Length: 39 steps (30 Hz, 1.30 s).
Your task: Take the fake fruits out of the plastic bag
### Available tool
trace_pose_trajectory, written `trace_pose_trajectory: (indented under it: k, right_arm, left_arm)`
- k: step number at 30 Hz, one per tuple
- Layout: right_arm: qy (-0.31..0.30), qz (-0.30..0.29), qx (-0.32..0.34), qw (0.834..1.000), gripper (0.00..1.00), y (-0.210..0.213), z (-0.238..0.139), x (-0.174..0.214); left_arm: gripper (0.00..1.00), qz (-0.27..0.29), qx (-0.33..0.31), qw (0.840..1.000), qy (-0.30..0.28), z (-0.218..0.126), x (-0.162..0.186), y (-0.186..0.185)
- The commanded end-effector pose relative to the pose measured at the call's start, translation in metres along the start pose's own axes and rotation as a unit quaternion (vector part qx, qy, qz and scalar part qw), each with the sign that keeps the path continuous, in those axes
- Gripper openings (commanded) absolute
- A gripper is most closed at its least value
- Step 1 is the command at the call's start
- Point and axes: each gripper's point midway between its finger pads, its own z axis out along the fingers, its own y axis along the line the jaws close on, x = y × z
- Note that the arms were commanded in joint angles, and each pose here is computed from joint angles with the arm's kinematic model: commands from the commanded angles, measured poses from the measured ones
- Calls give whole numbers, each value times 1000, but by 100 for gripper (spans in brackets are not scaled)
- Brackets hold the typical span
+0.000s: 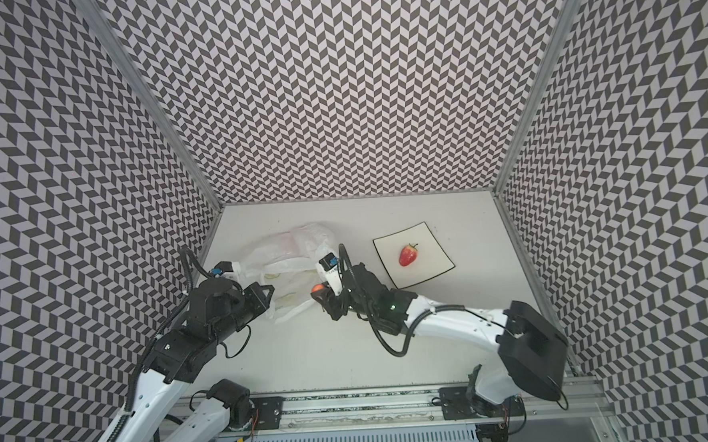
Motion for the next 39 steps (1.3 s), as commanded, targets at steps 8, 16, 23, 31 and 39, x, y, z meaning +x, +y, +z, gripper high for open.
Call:
trace_pose_trajectory:
  k: [8,16,23,31,39]
  right_arm:
    - [-61,135,203,968,31,-144,-104,-8]
    - [-41,211,327,920,32,-253,-126,46]
    - [14,248,326,912,32,-287,-92,82]
    - [33,253,340,905,44,-310,-74,102]
    - [10,248,345,905,75,-305,-91,85]
  left_arm:
    - [0,5,26,1000,-18,5,-5,-9]
    - [0,14,34,999,-21,1,-8,-13]
    - [0,18,58,998,-17,-4,-7,-22]
    - [0,28,68,997,-11,-5,-5,-26]
    - [0,31,69,997,-10,-4,-3,-25]
